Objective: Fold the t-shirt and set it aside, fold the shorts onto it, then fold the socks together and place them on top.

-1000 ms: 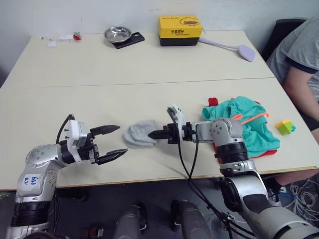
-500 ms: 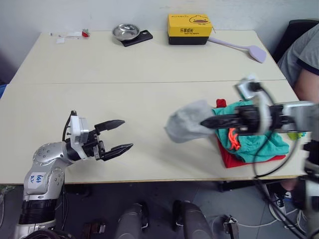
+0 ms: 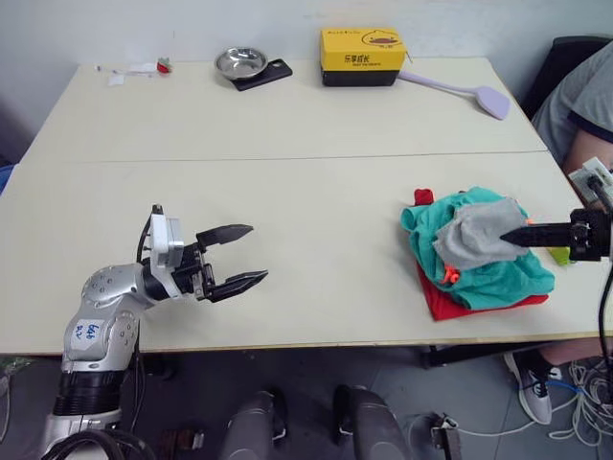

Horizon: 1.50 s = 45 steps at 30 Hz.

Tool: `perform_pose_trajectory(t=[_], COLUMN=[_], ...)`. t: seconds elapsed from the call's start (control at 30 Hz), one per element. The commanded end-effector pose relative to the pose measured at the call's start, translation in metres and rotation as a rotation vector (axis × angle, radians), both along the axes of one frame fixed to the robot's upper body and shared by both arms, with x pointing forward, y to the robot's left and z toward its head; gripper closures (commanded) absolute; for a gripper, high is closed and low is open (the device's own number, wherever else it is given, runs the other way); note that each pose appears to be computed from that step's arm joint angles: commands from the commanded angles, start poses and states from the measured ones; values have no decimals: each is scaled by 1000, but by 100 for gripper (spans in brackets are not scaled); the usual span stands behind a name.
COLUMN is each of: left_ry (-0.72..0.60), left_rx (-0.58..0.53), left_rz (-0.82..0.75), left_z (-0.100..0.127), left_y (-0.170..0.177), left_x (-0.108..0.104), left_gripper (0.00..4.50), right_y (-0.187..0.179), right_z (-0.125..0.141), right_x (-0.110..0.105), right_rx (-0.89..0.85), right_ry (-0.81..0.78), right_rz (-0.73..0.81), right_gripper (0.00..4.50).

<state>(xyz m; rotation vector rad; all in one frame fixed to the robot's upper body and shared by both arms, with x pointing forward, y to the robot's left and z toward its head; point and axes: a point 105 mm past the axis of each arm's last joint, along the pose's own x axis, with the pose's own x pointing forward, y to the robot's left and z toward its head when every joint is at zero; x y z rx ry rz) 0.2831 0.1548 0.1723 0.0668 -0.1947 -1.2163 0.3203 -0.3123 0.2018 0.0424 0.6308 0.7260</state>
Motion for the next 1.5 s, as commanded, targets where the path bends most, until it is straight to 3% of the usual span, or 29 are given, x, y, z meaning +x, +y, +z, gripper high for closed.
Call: perform_pose_trajectory(t=[0.03,0.17,0.3,0.33,0.53,0.73,0.87,1.1,1.27,1.5], left_ry=[-22,-27,-28,-26,-1,9,24,-26,-47,-64], left_rx=[8,14,23,25,53,135,203,356,398,374], left_rz=[-16,-17,-12,-12,-7,50,106,254,327,343], left_z=[5,9,10,10,6,-1,-11,-38,-47,-42], left_y=[-2,-1,1,1,6,22,32,53,63,63], left_x=[-2,-1,-2,-2,-3,-3,-1,-6,-7,-8], left_gripper=[0,0,0,0,0,0,0,0,0,0], right_y=[-12,-16,-19,-20,-43,-37,6,141,188,209], right_z=[-13,-35,-27,-25,0,49,56,-9,-50,-52], right_x=[17,31,28,23,-11,-29,-35,-53,-46,-16], right_rx=[-110,-193,-193,-202,-282,-332,-228,-6,5,59], right_ry=[-77,-91,-106,-99,-102,-343,-552,-764,-887,-953], right_rz=[-28,-82,-99,-85,-97,9,238,584,612,555], right_gripper=[448,448,448,396,199,3,3,3,3,3])
